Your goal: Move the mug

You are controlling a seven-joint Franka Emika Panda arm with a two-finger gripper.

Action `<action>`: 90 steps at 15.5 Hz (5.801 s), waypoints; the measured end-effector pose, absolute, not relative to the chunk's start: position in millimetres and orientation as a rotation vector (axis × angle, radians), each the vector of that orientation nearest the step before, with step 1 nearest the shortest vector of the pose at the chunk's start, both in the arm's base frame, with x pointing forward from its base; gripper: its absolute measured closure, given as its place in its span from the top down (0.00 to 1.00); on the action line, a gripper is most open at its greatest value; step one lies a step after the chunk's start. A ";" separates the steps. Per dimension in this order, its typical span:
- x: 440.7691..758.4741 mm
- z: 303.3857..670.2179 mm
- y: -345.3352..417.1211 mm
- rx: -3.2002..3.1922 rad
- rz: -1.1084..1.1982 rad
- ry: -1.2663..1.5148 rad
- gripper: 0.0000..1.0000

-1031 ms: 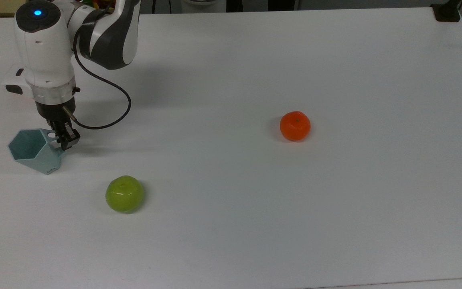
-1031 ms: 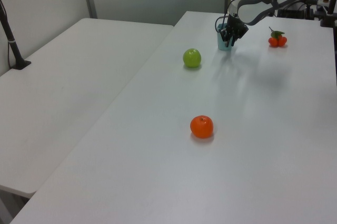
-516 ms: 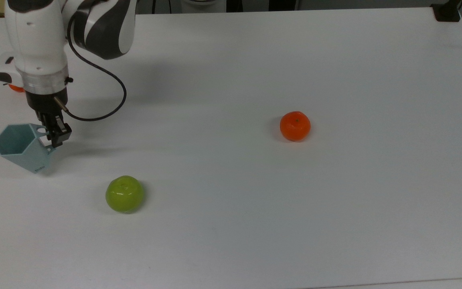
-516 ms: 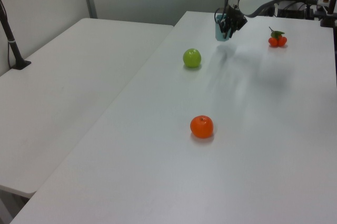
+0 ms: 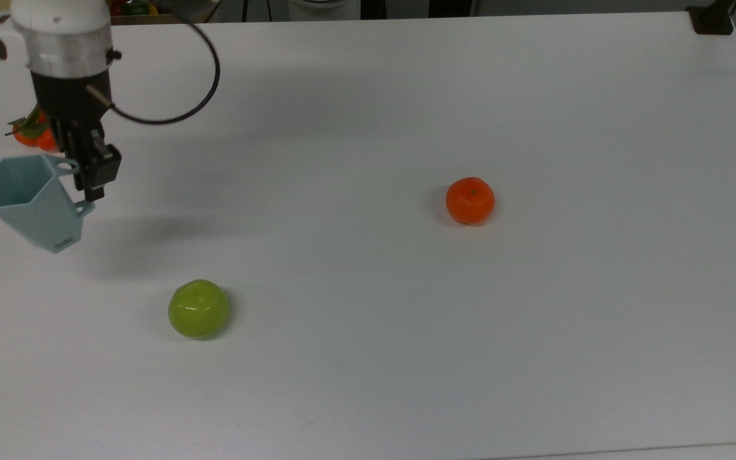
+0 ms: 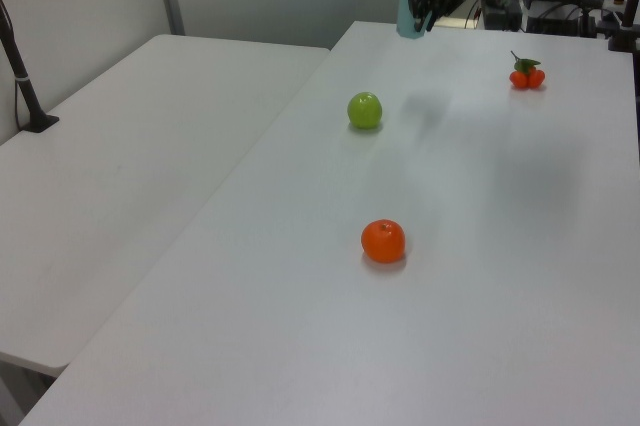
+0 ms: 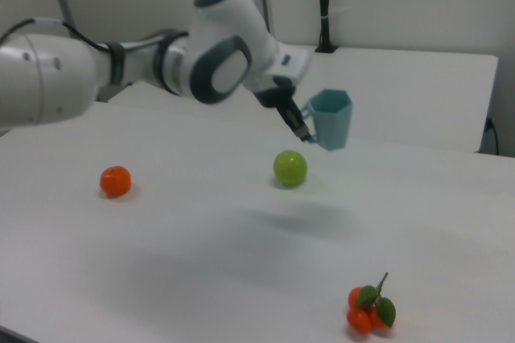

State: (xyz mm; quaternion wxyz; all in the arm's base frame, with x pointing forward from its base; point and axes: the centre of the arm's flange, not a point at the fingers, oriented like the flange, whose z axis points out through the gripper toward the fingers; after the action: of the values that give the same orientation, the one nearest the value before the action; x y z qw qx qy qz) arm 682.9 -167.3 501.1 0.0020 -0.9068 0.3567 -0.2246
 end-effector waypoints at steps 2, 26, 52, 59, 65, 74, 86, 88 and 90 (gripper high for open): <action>675.3 525.0 -147.2 -2.857 -0.672 1.066 0.25; 519.4 472.3 -16.9 -3.141 0.004 -0.269 0.25; 461.9 351.3 -8.8 -3.112 -0.141 -0.347 0.30; 459.8 348.2 -7.7 -3.110 -0.128 -0.346 0.72; 459.5 350.9 -7.4 -3.107 -0.090 -0.346 1.00; 499.0 559.4 7.4 -3.100 0.003 -0.203 1.00; 515.1 642.6 68.0 -3.105 -0.081 0.019 1.00; 529.1 636.6 65.5 -3.096 -0.129 -0.041 1.00; 538.3 631.5 55.4 -3.091 -0.151 -0.165 1.00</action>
State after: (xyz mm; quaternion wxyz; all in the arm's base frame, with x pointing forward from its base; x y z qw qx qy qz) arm 538.3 55.4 631.5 0.0213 -0.9972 -0.0532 -0.0486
